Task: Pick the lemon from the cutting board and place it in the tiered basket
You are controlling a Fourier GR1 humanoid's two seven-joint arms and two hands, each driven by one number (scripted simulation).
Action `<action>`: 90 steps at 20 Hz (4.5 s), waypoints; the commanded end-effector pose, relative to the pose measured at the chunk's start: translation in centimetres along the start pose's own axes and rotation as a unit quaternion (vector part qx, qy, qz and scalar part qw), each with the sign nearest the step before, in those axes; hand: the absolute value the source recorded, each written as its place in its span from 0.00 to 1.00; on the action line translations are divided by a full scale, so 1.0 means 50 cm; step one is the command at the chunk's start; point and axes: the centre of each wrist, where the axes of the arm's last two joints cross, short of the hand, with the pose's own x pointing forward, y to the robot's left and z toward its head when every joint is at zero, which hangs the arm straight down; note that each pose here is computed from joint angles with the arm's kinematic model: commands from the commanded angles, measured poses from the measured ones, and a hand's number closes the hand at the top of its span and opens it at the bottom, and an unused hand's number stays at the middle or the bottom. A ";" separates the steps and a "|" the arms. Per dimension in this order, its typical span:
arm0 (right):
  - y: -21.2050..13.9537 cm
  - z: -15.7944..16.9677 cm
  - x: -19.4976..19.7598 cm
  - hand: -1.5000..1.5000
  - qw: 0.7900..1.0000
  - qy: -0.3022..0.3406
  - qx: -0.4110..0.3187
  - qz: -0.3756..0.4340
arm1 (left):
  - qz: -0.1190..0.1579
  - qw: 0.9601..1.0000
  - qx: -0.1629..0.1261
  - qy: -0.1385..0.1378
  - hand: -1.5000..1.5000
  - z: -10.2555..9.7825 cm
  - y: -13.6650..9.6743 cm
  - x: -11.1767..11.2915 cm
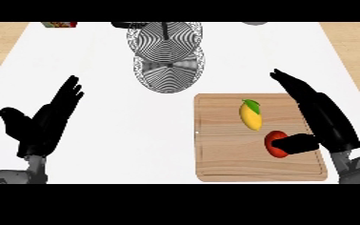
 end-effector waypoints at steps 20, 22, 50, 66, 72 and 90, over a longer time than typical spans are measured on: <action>0.107 -0.036 0.127 0.00 0.975 0.157 0.119 0.104 | 0.005 1.000 -0.008 0.003 0.50 -0.008 -0.006 -0.008; 0.123 -0.036 0.111 0.00 0.974 0.157 0.117 0.111 | 0.007 1.000 -0.005 -0.005 0.50 0.013 -0.046 -0.022; 0.213 -0.102 0.038 1.00 0.957 0.117 0.149 0.220 | -0.001 1.000 -0.009 -0.007 0.50 -0.011 -0.010 -0.025; 0.113 0.086 0.122 1.00 0.940 0.263 -0.183 0.120 | 0.001 1.000 0.011 0.002 0.50 -0.001 0.005 -0.003; 0.025 0.107 0.220 1.00 0.940 0.165 -0.298 -0.001 | 0.004 1.000 -0.004 -0.007 0.50 0.001 -0.001 0.023; -0.056 -0.120 0.528 1.00 0.962 0.115 -0.246 -0.019 | -0.003 1.000 -0.011 -0.012 0.50 -0.016 -0.020 0.006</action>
